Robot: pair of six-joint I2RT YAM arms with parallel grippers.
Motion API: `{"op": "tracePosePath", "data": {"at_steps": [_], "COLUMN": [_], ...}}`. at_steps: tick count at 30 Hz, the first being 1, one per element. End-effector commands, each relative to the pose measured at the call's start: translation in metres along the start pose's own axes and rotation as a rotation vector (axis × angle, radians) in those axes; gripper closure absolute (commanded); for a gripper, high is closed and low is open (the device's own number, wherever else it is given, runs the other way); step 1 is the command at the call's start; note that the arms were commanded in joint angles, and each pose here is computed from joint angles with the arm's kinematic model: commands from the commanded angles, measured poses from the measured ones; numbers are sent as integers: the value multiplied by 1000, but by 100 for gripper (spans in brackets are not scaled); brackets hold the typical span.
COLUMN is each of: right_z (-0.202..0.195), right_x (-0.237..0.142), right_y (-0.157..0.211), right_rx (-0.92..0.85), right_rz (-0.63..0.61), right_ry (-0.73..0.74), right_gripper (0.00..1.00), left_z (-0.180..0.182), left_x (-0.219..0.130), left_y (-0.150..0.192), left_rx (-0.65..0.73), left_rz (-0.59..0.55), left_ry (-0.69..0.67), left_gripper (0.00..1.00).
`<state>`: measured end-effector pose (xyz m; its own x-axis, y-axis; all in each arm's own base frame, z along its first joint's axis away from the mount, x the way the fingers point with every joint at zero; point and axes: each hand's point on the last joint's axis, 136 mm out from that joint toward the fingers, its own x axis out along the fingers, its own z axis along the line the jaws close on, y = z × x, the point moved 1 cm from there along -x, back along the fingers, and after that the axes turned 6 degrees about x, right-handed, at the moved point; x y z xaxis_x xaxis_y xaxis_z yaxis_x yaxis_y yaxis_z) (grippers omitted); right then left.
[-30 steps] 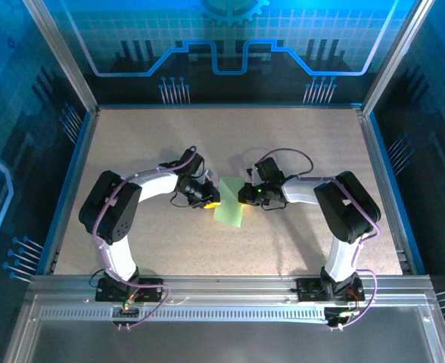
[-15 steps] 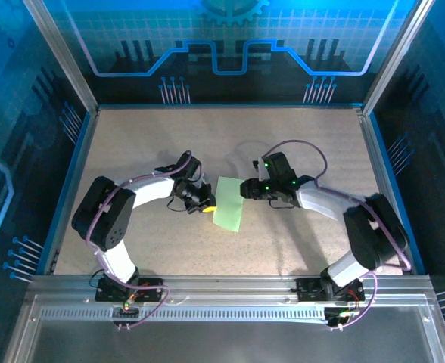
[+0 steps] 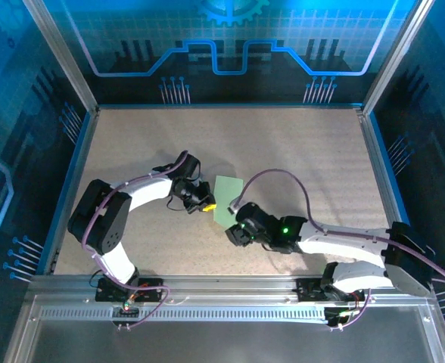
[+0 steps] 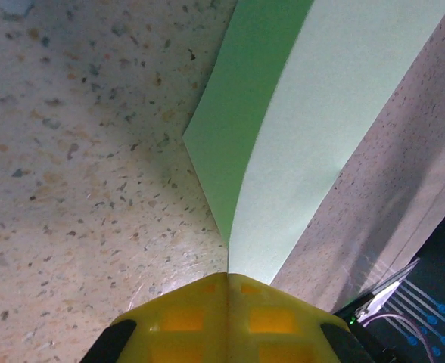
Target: Fold a paper plane with a square sheet of paper (fold left side to right side)
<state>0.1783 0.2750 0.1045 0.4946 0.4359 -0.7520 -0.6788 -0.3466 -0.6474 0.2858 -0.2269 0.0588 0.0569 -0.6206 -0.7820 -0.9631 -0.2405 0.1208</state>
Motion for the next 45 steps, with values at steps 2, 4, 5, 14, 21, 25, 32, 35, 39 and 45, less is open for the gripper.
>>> {"op": "tracePosePath", "data": {"at_steps": [2, 4, 5, 14, 21, 25, 32, 35, 39, 45], "right_z": [-4, 3, 5, 21, 27, 28, 29, 30, 26, 16], "right_x": [6, 10, 13, 33, 53, 65, 76, 79, 81, 76], "right_y": [5, 7, 7, -1, -20, -26, -30, -31, -31, -31], "right_rx": [-149, -205, -223, -318, -352, -365, -366, -364, -355, -328], "right_rz": [-6, 5, 7, 22, 18, 29, 37, 40, 45, 38], "right_ry": [195, 220, 227, 170, 133, 112, 94, 95, 119, 143], "right_gripper": [43, 42, 42, 41, 43, 49, 61, 69, 81, 92], "left_z": [2, -2, -3, -4, -6, -8, -10, -10, -10, -9], "left_x": [-8, -6, -5, -7, -7, -7, -7, -6, -6, -7], "left_y": [12, 14, 14, 17, 17, 17, 16, 16, 16, 16], "left_rx": [-150, -190, -199, -181, -160, -154, -144, -145, -145, -146], "left_rz": [21, 30, 31, 41, 58, 65, 68, 74, 73, 72], "left_ry": [-25, 20, 34, 23, 12, 16, 18, 19, 21, 17], "left_gripper": [100, 100, 100, 100, 100, 100, 100, 100, 100, 100]}}
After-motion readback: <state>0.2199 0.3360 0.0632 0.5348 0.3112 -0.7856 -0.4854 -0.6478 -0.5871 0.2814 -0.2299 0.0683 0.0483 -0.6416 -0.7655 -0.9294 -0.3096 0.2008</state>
